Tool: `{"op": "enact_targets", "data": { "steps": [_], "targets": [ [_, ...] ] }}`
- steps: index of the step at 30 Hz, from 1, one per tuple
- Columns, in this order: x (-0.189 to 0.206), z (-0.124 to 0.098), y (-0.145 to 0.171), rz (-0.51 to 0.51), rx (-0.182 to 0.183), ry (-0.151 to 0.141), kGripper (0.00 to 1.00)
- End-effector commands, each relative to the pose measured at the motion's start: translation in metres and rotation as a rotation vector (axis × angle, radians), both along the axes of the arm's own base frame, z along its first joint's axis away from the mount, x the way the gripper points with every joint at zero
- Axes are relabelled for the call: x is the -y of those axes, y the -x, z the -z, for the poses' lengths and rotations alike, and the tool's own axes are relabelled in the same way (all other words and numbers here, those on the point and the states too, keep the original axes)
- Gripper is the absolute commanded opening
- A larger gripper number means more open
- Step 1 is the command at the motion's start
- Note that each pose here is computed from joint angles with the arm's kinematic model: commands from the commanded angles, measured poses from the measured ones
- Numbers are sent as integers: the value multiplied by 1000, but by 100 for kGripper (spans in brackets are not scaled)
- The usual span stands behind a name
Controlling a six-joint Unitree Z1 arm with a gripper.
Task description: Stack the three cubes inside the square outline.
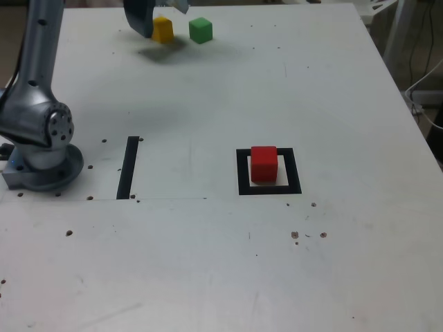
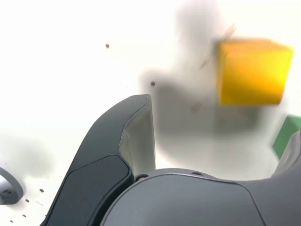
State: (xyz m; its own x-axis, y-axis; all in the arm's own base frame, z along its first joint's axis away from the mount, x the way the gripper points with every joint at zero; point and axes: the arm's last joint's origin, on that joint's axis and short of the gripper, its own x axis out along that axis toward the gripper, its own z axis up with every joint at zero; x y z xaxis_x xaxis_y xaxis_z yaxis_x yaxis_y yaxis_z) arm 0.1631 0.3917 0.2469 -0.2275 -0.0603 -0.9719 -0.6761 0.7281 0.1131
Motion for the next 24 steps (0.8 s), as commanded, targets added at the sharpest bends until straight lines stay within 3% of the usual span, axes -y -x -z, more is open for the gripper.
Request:
{"op": "enact_targets", "data": {
  "steps": [1,10,17,21,24],
  "targets": [
    [-8,2,4,-9,-2,2,99],
    [-29,15,8,-18,-4,20,98],
    [-40,32,4,-16,-4,39,91],
    [-43,35,2,-19,-2,41,76],
    [-45,34,1,-21,-3,35,55]
  ]
}}
